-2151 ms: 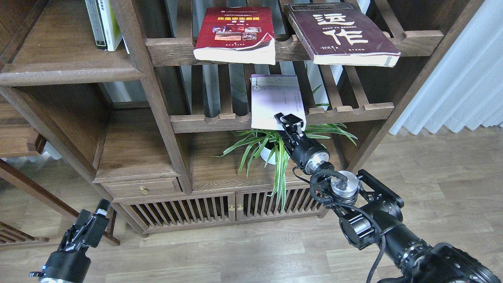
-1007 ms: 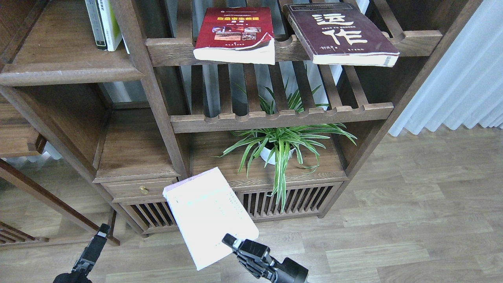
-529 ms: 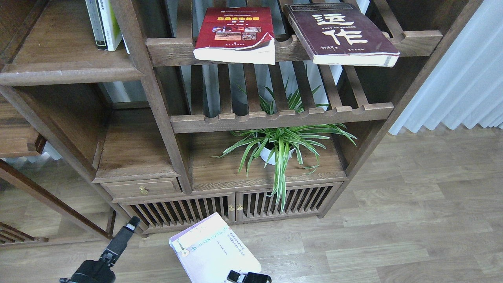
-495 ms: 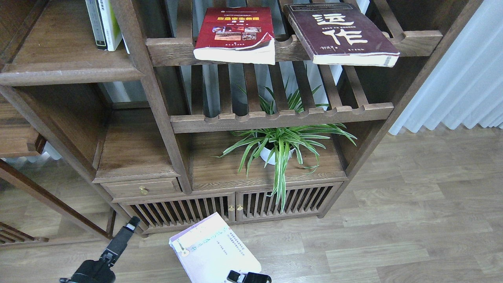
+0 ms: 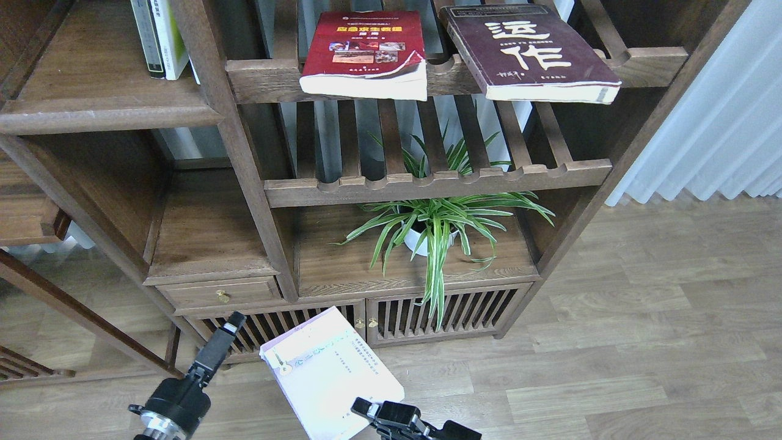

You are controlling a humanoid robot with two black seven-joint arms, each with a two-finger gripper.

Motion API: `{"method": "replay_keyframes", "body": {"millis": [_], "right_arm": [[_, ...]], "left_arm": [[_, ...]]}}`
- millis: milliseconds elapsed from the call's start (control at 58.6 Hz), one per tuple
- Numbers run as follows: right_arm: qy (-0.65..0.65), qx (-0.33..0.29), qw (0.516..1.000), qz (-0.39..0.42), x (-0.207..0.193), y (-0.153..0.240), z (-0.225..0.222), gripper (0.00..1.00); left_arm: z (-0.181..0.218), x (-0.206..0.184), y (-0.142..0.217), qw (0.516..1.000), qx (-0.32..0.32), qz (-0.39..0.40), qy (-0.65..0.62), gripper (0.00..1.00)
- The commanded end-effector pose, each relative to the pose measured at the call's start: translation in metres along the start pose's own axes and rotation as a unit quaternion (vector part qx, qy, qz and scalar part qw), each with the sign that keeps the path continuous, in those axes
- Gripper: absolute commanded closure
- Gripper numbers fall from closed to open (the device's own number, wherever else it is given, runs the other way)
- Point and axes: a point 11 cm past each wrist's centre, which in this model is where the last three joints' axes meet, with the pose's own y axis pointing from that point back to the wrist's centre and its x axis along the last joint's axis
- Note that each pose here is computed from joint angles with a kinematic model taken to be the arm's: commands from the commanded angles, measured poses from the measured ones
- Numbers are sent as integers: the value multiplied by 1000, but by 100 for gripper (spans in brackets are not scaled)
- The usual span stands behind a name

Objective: Organize books on shelf
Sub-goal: 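Raise the white book and bring the left gripper up beside it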

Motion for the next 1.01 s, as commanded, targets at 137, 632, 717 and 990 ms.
{"method": "replay_keyframes", "body": {"millis": [137, 632, 717, 990], "right_arm": [[4, 55, 998, -11, -8, 6, -37, 95], [9, 62, 998, -20, -14, 5, -44, 95], [9, 62, 998, -20, -14, 5, -44, 95], [15, 55, 998, -20, -16, 2, -43, 95]], "left_arm": [[42, 28, 11, 997, -19, 34, -60, 0], [62, 31, 0, 996, -21, 43, -70, 0], [54, 37, 2, 996, 24, 52, -74, 0], [75, 21, -11, 994, 58, 33, -91, 0]]}}
